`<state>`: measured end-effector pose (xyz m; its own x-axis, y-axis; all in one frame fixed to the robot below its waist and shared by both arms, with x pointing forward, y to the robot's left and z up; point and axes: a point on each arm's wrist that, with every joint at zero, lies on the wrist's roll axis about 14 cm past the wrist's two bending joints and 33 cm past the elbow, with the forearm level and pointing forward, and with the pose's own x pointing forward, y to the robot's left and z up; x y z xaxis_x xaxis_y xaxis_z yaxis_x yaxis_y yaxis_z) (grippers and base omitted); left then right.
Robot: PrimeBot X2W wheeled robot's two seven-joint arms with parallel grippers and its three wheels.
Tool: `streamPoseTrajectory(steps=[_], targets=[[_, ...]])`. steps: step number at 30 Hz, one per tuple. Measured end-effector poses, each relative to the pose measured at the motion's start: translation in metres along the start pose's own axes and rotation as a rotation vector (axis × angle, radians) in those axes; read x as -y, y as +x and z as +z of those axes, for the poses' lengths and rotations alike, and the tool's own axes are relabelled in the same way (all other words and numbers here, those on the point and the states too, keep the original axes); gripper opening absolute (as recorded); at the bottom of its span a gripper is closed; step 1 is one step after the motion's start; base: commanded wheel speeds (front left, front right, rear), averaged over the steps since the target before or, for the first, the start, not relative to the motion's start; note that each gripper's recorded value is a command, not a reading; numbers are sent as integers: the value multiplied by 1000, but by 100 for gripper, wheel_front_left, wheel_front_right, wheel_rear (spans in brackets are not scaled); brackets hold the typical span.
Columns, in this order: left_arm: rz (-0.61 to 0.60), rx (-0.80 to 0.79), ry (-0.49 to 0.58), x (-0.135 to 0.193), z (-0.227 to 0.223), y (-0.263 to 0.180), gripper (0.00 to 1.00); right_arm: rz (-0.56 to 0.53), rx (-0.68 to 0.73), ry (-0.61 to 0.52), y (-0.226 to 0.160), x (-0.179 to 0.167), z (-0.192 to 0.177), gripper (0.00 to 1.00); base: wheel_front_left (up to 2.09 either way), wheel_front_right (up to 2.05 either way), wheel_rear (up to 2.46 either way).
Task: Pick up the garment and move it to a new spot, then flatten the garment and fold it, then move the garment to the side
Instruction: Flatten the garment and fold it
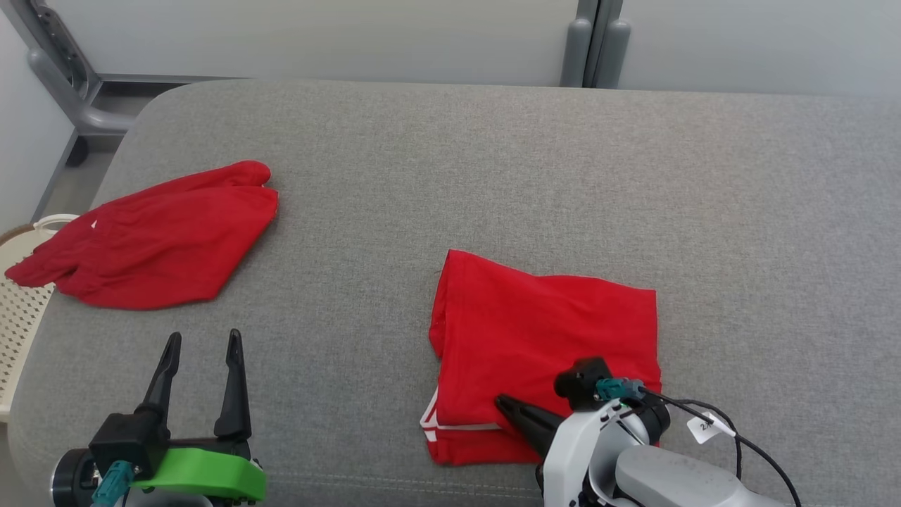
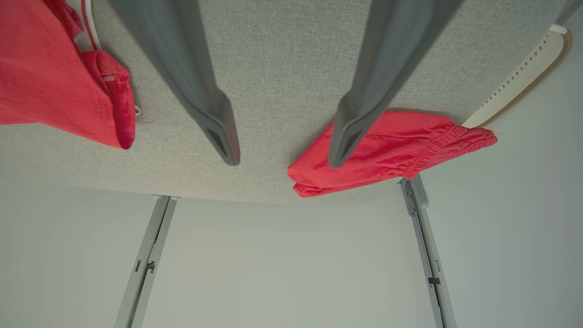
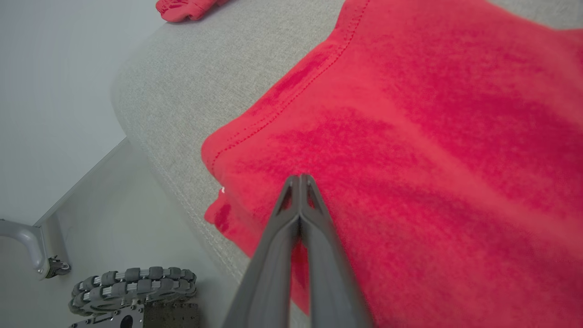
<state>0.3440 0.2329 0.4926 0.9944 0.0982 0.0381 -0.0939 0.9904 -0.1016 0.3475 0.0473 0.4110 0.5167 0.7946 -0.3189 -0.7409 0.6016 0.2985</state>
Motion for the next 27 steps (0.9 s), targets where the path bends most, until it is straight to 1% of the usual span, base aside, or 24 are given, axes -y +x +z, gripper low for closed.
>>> streamPoseTrajectory(steps=[3,4,5,6,7,10,17,19,22,27], targets=[[-2,5,-1,1,1,1,100,-4,9,14,-2,1,3,0,0,0,0],[-3,6,-1,1,2,1,100,-11,25,22,-3,3,8,4,0,0,0],[-5,8,-1,2,2,1,100,-22,48,30,-4,7,15,38,0,0,0],[-6,11,-2,2,3,2,100,-35,74,40,-6,12,23,80,0,0,0],[-8,13,-2,3,4,2,100,-50,103,48,-8,18,32,100,0,0,0],[-13,18,-3,5,5,3,100,-107,170,53,-20,40,52,100,0,0,0],[-28,16,-3,9,4,2,100,-258,218,52,-57,86,55,100,0,0,0],[-33,20,-4,11,5,3,100,-296,217,66,-67,95,49,100,0,0,0],[-38,25,-2,12,7,3,100,-352,186,95,-80,107,32,100,0,0,0],[-46,30,4,13,9,4,100,-408,148,140,-91,119,18,100,0,0,0]])
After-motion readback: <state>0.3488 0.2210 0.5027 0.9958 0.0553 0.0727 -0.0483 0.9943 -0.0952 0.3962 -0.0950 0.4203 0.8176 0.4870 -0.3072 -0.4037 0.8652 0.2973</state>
